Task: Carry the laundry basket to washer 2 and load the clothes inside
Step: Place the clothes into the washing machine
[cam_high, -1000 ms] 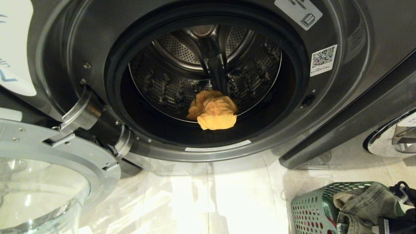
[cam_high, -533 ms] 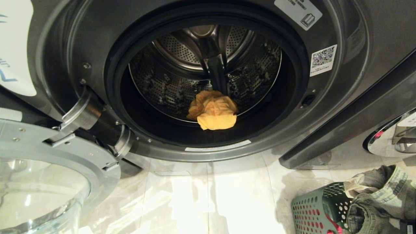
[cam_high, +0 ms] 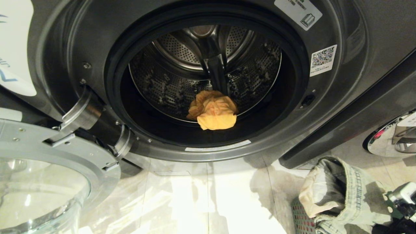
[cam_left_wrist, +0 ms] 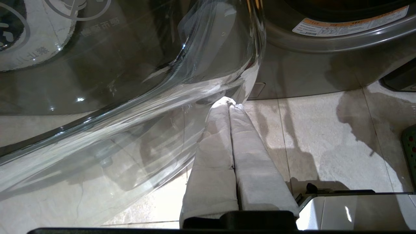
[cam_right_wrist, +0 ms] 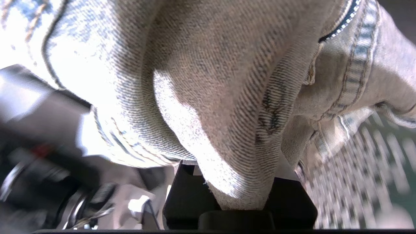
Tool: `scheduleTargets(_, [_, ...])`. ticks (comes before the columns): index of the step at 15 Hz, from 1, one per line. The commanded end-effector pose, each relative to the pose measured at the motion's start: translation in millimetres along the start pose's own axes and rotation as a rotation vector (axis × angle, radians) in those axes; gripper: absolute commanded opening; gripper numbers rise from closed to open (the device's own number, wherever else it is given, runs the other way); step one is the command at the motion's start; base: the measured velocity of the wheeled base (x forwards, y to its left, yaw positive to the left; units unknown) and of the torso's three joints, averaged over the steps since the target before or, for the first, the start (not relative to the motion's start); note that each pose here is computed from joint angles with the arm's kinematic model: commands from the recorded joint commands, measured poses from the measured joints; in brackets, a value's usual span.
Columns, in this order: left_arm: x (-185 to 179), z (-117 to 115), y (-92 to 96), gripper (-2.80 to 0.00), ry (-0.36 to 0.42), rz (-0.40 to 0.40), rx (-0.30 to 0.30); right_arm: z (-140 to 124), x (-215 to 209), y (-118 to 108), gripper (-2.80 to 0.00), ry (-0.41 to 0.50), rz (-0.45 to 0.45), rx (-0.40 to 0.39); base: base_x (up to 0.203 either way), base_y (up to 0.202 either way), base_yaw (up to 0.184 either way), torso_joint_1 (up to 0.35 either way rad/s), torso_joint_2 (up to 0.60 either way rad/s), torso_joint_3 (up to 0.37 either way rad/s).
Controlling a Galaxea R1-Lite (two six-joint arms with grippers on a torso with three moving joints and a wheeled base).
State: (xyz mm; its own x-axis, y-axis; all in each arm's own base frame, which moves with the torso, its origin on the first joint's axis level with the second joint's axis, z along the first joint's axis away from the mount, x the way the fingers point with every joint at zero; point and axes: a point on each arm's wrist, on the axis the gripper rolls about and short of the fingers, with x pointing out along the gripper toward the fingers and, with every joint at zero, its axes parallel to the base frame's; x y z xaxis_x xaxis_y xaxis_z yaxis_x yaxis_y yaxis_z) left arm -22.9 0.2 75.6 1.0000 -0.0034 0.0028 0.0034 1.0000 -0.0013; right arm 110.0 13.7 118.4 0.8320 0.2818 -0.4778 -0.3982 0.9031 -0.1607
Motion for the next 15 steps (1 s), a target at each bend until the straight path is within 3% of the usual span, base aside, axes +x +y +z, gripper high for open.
scheduleTargets(1, [0.1,0.0,0.0,-2.80,0.001,0.000,0.000,12.0,8.1,15.5,-2.80,-0.028,0.130,-0.086,0.000,0.000,0.000,0.000,0.00,0.000])
scheduleTargets(3, [0.0,0.0,0.0,-2.80,0.000,0.000,0.000,37.6,32.8,35.1,-2.80,-0.047,0.220,-0.167,0.000,0.000,0.000,0.000,0.00,0.000])
scheduleTargets(6, [0.0,0.0,0.0,-2.80,0.000,0.000,0.000,83.1,96.0,70.7,-2.80,-0.112,0.232,-0.220,0.000,0.000,0.000,0.000,0.00,0.000])
scheduleTargets(11, [0.0,0.0,0.0,-2.80,0.000,0.000,0.000,169.2,211.5,120.8,-2.80,-0.411,0.112,-0.170,0.000,0.000,0.000,0.000,0.00,0.000])
scheduleTargets(15, [0.1,0.0,0.0,-2.80,0.001,0.000,0.000,223.1,259.3,148.2,-2.80,-0.612,-0.034,-0.096,0.000,0.000,0.000,0.000,0.00,0.000])
